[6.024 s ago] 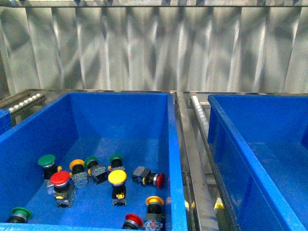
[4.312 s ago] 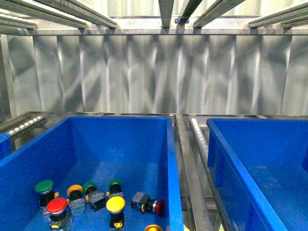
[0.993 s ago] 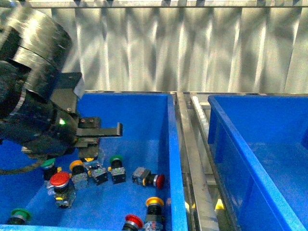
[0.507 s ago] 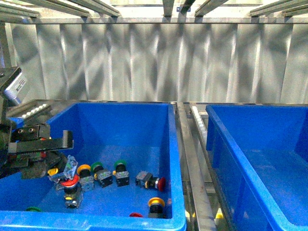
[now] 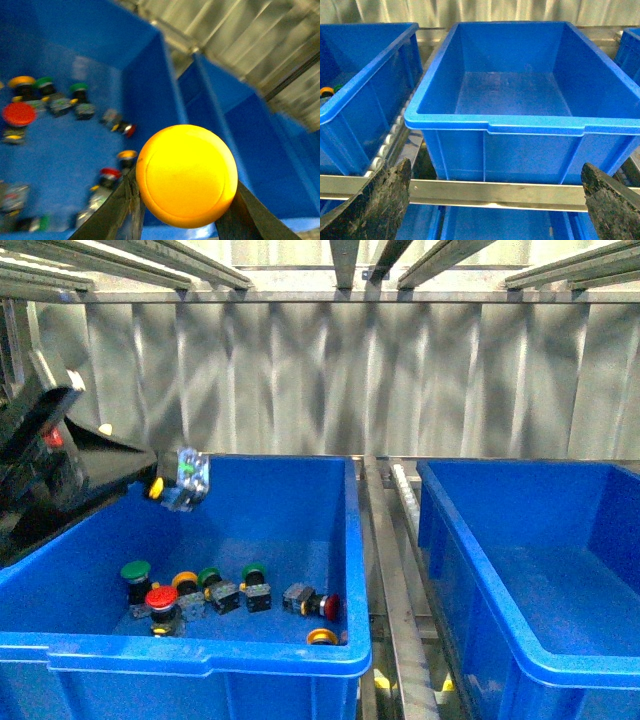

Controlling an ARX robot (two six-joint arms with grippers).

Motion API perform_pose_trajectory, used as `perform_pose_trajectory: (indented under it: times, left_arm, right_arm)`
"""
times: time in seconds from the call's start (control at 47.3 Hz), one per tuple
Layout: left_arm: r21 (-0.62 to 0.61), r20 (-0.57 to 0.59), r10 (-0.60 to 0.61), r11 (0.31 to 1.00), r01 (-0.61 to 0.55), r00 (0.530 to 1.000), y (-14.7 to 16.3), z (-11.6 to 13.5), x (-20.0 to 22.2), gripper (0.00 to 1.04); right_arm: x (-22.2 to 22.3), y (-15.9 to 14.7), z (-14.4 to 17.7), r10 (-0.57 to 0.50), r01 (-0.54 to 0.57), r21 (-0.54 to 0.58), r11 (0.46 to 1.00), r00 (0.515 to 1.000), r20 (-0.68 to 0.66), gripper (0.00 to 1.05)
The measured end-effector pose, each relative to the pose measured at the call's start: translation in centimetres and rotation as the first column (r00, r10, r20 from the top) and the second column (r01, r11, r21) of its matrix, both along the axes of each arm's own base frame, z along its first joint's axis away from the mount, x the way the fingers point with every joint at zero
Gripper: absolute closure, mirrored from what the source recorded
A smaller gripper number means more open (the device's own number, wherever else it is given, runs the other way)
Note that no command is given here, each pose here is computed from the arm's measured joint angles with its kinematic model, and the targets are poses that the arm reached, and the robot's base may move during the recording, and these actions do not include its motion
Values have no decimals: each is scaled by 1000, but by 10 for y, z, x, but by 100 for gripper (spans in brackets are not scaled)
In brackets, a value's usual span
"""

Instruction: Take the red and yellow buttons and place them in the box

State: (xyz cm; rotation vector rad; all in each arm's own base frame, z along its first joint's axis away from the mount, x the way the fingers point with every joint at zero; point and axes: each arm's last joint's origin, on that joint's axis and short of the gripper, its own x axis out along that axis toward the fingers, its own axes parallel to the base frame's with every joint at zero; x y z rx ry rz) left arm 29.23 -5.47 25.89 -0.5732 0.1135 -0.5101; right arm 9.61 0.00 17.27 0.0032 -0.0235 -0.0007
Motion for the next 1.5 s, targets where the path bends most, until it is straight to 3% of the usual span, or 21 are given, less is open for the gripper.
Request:
perform_pose_trajectory:
  times: [0.085,0.275,0.338,0.486,0.592,0.803,0.993,1.078,1.163,1.226,1.268,1.374,1.437,1.501]
  left_arm:
    - [-256,-10,-107,961,101,994,-6,-10,27,75]
    - [-406,-81,-294,882,238,952,-48,-33,63,75]
    - [-405,-94,-378,860,311,921,-74,-36,69,75]
    - [-333,-68,-602,765,551,795,-153,-24,65,75]
    - [-289,-22,-664,720,631,748,-176,-15,55,75]
    - [-235,12,-711,682,693,704,-193,-7,40,76]
    - [-210,27,-710,684,699,703,-195,0,35,76]
    - [-207,26,-706,689,695,708,-195,1,35,76]
    - [-203,22,-697,698,686,716,-194,1,35,76]
    - [-200,22,-696,700,685,718,-194,1,35,76]
    - [-199,23,-695,701,685,718,-194,1,35,76]
    - [-201,29,-687,707,678,726,-194,2,35,76]
    - [-207,49,-674,715,668,737,-193,4,36,76]
    - [-220,68,-669,714,665,740,-193,8,36,76]
  right_arm:
    - [0,0,0,0,0,0,1000,1000,0,6]
    - [0,0,0,0,0,0,1000,1000,0,6]
    - [0,0,0,0,0,0,1000,1000,0,6]
    - [0,0,0,0,0,0,1000,1000,0,6]
    - [0,0,0,0,0,0,1000,1000,0,6]
    - [0,0,0,0,0,0,1000,1000,0,6]
    - [0,0,0,0,0,0,1000,1000,0,6]
    - [4,-2,6,-80,74,128,989,996,47,6]
    - [16,-5,23,-95,47,335,941,987,127,6]
    - [27,-6,39,-74,-30,502,864,980,186,6]
    - [38,-6,53,-60,-92,604,792,972,228,6]
    - [69,0,79,-13,-268,794,546,945,327,6]
    - [83,5,80,-7,-302,846,439,941,339,6]
    - [93,9,75,0,-302,875,378,945,327,6]
